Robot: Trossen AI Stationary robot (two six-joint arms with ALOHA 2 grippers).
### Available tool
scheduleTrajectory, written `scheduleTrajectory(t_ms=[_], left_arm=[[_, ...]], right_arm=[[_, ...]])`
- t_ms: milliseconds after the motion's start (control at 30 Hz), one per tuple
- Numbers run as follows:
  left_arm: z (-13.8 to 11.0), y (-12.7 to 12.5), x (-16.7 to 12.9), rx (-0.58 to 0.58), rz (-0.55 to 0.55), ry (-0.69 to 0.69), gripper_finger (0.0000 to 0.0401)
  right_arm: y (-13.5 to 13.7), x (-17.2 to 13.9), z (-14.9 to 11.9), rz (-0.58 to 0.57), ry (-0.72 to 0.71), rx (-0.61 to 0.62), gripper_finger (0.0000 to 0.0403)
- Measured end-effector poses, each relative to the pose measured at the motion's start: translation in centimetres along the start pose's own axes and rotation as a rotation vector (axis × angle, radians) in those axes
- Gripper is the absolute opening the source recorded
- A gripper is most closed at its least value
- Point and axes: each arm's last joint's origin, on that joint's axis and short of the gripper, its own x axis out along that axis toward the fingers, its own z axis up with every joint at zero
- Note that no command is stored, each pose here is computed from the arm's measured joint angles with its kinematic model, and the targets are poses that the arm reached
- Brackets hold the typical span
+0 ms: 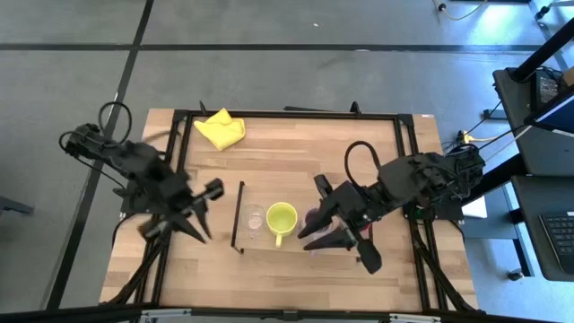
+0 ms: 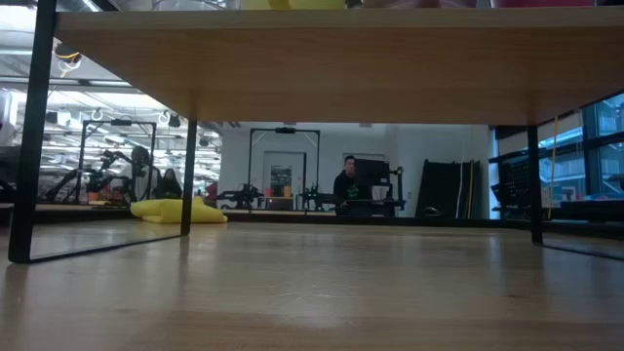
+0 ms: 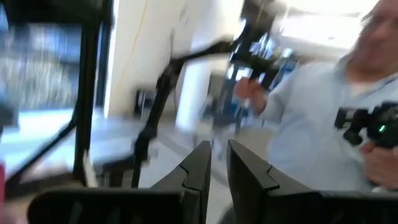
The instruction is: Stack small to large cups/mugs on shelf
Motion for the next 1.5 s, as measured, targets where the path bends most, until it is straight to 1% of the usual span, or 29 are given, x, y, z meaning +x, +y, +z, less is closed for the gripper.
scheduleTrajectory(t_ms=[100, 167, 233, 300, 433, 533, 633, 700, 767, 833, 900, 967, 1067, 1167, 1233, 1267, 1367, 1433, 1500], left_arm=[[-0.8, -0.8, -2.0, 0.071, -0.049, -0.152, 0.0047], [-1.9, -1.0, -3.2, 0.108, -0.075, -0.244, 0.0047], [-3.1, -1.0, -4.1, 0.109, -0.093, -0.32, 0.0047], [-4.9, -0.8, -4.6, 0.094, -0.1, -0.359, 0.0047], [-7.6, -1.0, -5.6, 0.095, -0.158, -0.444, 0.0047], [-9.0, -1.3, -6.6, 0.106, -0.174, -0.527, 0.0047], [-10.2, -1.3, -7.3, 0.102, -0.165, -0.567, 0.0047], [-10.6, -1.3, -7.6, 0.101, -0.16, -0.571, 0.0047], [-10.9, -1.3, -8.1, 0.103, -0.161, -0.579, 0.0047], [-11.0, -1.4, -8.4, 0.105, -0.164, -0.589, 0.0047], [-11.0, -1.5, -8.8, 0.108, -0.167, -0.599, 0.0047], [-10.9, -1.6, -9.0, 0.11, -0.17, -0.602, 0.0047], [-11.3, -1.5, -9.2, 0.094, -0.156, -0.541, 0.0047], [-12.3, -1.0, -9.1, 0.02, -0.052, -0.431, 0.0047], [-12.7, -0.7, -9.1, -0.005, 0.027, -0.401, 0.0047], [-12.7, -0.7, -9.2, 0.006, 0.046, -0.396, 0.0047], [-12.8, -0.8, -9.6, 0.05, 0.055, -0.386, 0.0047], [-13.2, -0.7, -9.8, 0.023, 0.084, -0.341, 0.0047], [-13.8, -0.5, -10.2, -0.042, 0.155, -0.285, 0.0047]], right_arm=[[0.0, 0.1, -0.1, 0.038, 0.011, -0.03, 0.0108], [0.2, 0.0, 0.2, 0.065, -0.012, -0.062, 0.0108], [0.7, 0.0, 0.2, 0.089, -0.022, -0.093, 0.0108], [1.1, 0.0, 0.0, 0.106, -0.019, -0.119, 0.0108], [1.9, 0.5, -1.2, 0.14, -0.032, -0.135, 0.0108], [2.7, 1.4, -2.9, 0.201, -0.151, -0.143, 0.0108], [3.5, 2.6, -6.3, 0.266, -0.22, -0.139, 0.0108], [3.8, 2.6, -8.8, 0.263, -0.219, -0.106, 0.0108], [4.1, 1.1, -10.4, 0.2, -0.252, -0.07, 0.0108], [4.4, -1.3, -11.1, 0.149, -0.336, -0.076, 0.0108], [4.8, -4.2, -11.7, 0.151, -0.414, -0.109, 0.0108], [4.8, -7.2, -12.2, 0.177, -0.453, -0.13, 0.0108], [4.0, -11.6, -12.8, 0.179, -0.503, -0.103, 0.0108], [2.6, -14.4, -14.4, 0.165, -0.517, -0.097, 0.0108], [1.8, -15.6, -15.9, 0.158, -0.502, -0.12, 0.0108], [1.4, -16.2, -16.6, 0.159, -0.502, -0.125, 0.0108], [0.0, -18.2, -18.6, 0.134, -0.528, -0.102, 0.0108], [-0.9, -19.2, -20.3, 0.121, -0.545, -0.084, 0.0108], [-1.7, -20.1, -21.7, 0.129, -0.582, -0.07, 0.0108]])
